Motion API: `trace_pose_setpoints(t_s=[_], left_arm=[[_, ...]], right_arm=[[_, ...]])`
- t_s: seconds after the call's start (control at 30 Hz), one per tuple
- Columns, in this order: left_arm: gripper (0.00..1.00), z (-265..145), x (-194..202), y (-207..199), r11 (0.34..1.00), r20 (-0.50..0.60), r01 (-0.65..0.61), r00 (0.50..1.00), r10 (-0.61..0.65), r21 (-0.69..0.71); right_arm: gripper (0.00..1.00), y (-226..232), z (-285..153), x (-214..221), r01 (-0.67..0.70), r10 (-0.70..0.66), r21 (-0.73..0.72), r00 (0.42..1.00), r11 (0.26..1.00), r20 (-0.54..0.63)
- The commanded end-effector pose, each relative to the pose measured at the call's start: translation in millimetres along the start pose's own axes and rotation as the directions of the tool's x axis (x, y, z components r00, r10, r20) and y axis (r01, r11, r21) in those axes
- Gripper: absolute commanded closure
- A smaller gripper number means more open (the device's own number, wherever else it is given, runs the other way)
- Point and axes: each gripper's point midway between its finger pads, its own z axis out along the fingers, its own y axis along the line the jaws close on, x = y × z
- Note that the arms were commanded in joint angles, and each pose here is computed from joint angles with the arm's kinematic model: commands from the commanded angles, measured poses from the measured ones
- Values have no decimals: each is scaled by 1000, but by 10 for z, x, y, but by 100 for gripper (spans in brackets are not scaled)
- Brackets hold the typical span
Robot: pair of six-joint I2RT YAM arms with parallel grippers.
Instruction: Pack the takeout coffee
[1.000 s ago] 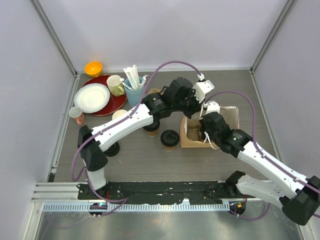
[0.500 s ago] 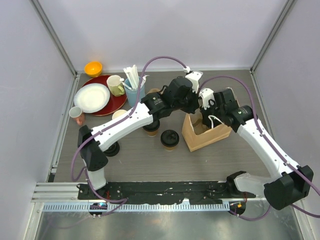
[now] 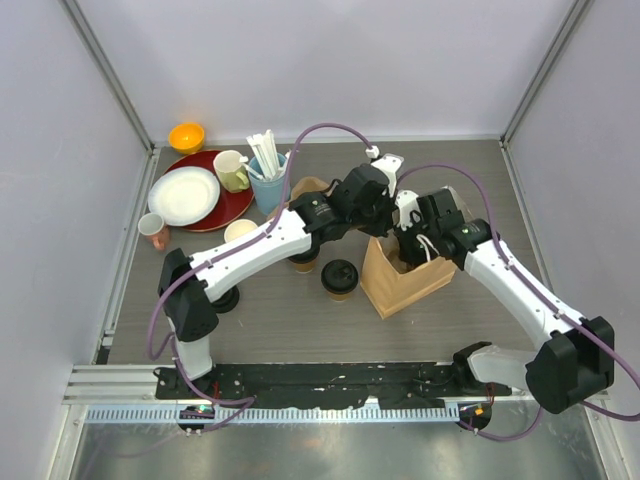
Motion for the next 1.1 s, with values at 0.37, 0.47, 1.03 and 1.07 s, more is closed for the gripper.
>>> trace_pose_setpoints(t_s=[0.37, 0.47, 1.03, 1.07], left_arm=[[100, -51, -669, -214, 995, 247, -86, 966, 69, 58], [100, -56, -646, -220, 988, 259, -136, 959, 113, 72], [100, -209, -460, -216, 893, 235, -449, 872, 430, 31], [100, -216, -440, -214, 892, 226, -450, 873, 431, 39]], right_arm=[[55, 162, 115, 242, 17, -25, -83, 995, 996, -101], [49, 170, 37, 181, 15, -22, -86, 996, 996, -87], [15, 361, -645, -342, -106, 124, -123, 981, 987, 148], [15, 367, -678, -407, -111, 132, -126, 975, 986, 180]])
